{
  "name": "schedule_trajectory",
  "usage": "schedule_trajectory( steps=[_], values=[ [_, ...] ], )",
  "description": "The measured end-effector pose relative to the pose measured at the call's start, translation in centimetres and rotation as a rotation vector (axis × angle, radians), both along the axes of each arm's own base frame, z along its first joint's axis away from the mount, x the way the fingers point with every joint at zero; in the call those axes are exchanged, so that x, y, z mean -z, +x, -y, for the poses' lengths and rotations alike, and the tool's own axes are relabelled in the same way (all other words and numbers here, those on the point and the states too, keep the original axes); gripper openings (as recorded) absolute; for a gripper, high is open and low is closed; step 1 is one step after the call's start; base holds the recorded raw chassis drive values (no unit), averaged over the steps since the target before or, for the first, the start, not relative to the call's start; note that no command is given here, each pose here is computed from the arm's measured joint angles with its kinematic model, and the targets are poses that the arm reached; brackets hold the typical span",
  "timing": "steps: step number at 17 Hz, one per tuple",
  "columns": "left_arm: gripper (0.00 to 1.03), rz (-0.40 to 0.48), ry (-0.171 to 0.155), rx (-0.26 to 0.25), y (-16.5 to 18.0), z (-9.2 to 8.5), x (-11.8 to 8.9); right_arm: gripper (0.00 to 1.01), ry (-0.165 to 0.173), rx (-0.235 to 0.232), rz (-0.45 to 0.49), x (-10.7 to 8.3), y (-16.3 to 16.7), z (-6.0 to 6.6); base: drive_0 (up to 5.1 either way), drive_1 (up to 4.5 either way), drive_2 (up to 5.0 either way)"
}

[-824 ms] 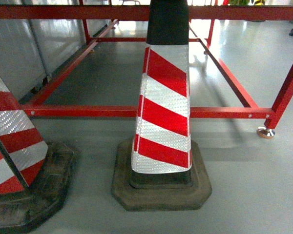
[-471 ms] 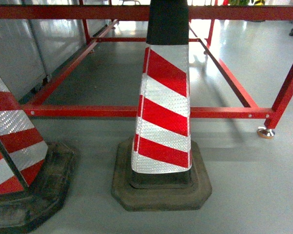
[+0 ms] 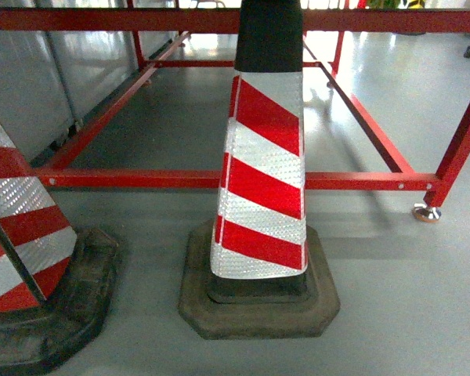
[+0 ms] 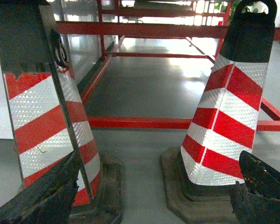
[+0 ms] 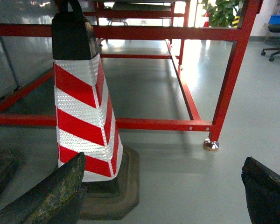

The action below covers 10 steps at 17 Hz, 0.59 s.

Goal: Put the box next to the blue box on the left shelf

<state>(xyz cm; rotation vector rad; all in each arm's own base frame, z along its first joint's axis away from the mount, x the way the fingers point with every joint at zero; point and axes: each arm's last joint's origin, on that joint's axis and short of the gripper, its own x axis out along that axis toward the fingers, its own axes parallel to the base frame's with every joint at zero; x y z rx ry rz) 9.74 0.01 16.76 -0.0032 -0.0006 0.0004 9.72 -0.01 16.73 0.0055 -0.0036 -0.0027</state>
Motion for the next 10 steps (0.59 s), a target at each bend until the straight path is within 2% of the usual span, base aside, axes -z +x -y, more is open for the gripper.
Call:
schedule_trajectory(
  steps=[10],
  values=[
    [0.98,0.0,0.0,0.0,0.0,0.0,0.0,0.98,0.0,0.0,0.0,0.0,0.0,0.0,0.0,0.0,0.0]
  ],
)
